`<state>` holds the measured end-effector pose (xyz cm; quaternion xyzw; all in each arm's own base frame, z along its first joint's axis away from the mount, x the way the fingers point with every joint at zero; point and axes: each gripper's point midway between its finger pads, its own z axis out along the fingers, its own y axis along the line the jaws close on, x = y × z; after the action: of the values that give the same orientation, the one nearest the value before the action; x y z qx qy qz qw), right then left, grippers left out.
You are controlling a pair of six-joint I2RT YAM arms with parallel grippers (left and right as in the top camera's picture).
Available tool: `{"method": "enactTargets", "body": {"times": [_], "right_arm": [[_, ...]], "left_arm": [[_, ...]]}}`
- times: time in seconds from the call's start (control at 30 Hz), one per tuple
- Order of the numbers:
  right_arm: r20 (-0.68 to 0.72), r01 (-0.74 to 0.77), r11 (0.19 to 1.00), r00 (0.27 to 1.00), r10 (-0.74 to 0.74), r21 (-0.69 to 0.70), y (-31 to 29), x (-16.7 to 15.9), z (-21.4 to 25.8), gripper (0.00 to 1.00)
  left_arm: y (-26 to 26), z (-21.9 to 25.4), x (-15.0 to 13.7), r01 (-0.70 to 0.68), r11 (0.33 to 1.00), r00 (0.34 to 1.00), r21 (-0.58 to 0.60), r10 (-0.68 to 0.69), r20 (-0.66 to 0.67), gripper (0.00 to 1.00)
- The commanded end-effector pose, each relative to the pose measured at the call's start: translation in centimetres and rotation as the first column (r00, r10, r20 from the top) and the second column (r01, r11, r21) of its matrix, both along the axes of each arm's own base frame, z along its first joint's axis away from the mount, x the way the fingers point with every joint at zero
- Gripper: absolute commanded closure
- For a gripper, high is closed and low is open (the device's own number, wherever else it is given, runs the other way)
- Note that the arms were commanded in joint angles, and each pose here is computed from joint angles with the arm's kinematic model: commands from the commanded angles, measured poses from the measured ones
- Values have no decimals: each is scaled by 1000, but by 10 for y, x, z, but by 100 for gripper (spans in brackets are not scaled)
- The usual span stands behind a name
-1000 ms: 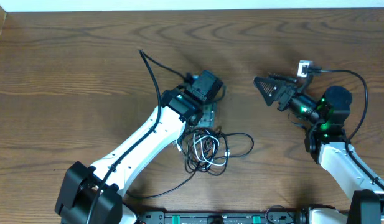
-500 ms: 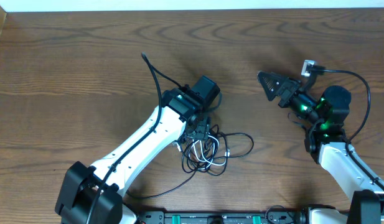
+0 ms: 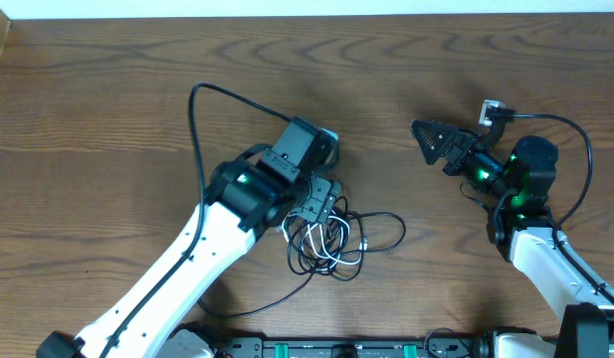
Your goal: Untangle cables
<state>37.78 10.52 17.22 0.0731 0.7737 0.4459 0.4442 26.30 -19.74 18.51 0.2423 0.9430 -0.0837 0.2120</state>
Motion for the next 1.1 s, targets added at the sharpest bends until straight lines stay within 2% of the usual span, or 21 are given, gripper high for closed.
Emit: {"method": "enactTargets", "body": {"times": [0.0,0.17,0.53,0.6,0.73,0.8,0.83,0.9,1.07], "right_arm": [[26,-5,1000,1000,6,-23,1,1,4,1],[28,-6,1000,1000,7,-26,1,1,4,1],[27,-6,1000,1000,7,-29,1,1,4,1],[27,-5,1000,1000,6,-29,1,1,3,1],[21,5,999,1000,-4,-32,-1,2,2,1],[19,8,999,1000,-7,-33,-1,2,2,1],[17,7,999,1000,-7,-33,-1,2,1,1],[16,8,999,1000,-8,-33,-1,2,1,1],[28,7,999,1000,-6,-49,-2,2,1,1]], "left_arm": [[-17,4,-16,183,982,982,-53,-185,-29,21],[-14,-35,-19,247,969,963,19,-243,-120,21],[-13,-130,-21,267,954,898,135,-195,-394,21],[-12,-139,-24,272,952,885,139,-191,-424,29],[-21,-139,-29,282,956,870,85,-217,-443,51],[-22,-139,-28,282,956,870,79,-220,-442,59],[-23,-139,-29,283,956,870,79,-220,-442,67],[-23,-139,-28,281,956,871,78,-220,-439,92],[-30,-119,-17,225,973,904,55,-187,-385,93]]}}
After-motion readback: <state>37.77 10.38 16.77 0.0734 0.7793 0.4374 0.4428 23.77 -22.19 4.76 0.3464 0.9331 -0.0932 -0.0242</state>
